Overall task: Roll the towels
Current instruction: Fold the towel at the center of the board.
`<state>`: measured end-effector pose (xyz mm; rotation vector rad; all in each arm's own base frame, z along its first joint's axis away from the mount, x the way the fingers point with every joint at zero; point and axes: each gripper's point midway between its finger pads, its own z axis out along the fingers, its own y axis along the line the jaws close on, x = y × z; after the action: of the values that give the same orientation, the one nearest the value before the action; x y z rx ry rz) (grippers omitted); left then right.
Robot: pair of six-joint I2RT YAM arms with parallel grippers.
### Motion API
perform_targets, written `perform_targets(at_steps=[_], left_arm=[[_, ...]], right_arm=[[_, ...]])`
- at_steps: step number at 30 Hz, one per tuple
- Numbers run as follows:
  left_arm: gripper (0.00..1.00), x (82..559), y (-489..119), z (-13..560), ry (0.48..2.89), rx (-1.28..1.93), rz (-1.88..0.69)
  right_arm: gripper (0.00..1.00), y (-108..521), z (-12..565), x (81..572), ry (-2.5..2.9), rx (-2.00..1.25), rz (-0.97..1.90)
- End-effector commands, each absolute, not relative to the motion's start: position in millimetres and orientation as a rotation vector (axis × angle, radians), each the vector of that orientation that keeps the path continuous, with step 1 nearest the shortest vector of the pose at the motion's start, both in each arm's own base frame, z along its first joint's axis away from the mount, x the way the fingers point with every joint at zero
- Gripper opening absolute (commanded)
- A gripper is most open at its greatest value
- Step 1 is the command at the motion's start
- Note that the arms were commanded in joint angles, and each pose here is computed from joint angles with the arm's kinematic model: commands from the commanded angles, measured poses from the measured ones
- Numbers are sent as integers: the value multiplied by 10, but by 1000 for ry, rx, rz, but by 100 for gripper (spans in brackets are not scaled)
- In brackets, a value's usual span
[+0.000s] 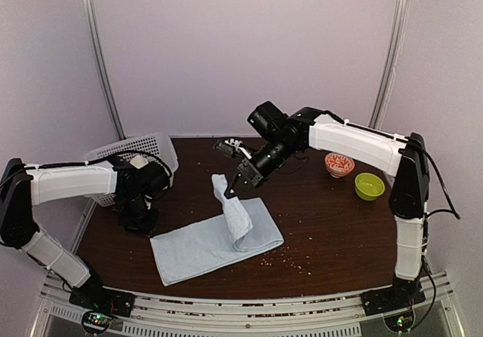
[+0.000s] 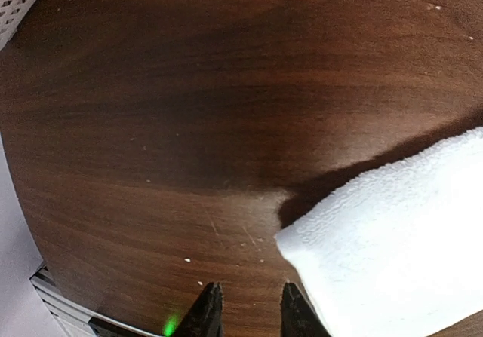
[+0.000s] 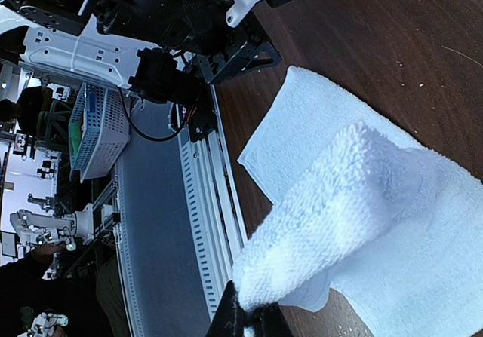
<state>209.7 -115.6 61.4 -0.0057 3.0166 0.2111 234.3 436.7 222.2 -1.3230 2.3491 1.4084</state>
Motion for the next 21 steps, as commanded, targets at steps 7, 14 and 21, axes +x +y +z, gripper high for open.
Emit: perform_targets(at_steps=[7, 14, 21], left_arm=[[27, 2119, -939, 695, 2998, -27, 302], [28, 2104, -881, 707, 2987, -49, 301], [27, 2032, -862, 671, 2995, -69, 266]], right_arm=[[0, 5084, 1771, 2255, 2444, -1238, 1466], [0, 5511, 1600, 2086, 2442, -1233, 1575], [0, 5666, 1750, 2020, 2398, -1203, 1633]])
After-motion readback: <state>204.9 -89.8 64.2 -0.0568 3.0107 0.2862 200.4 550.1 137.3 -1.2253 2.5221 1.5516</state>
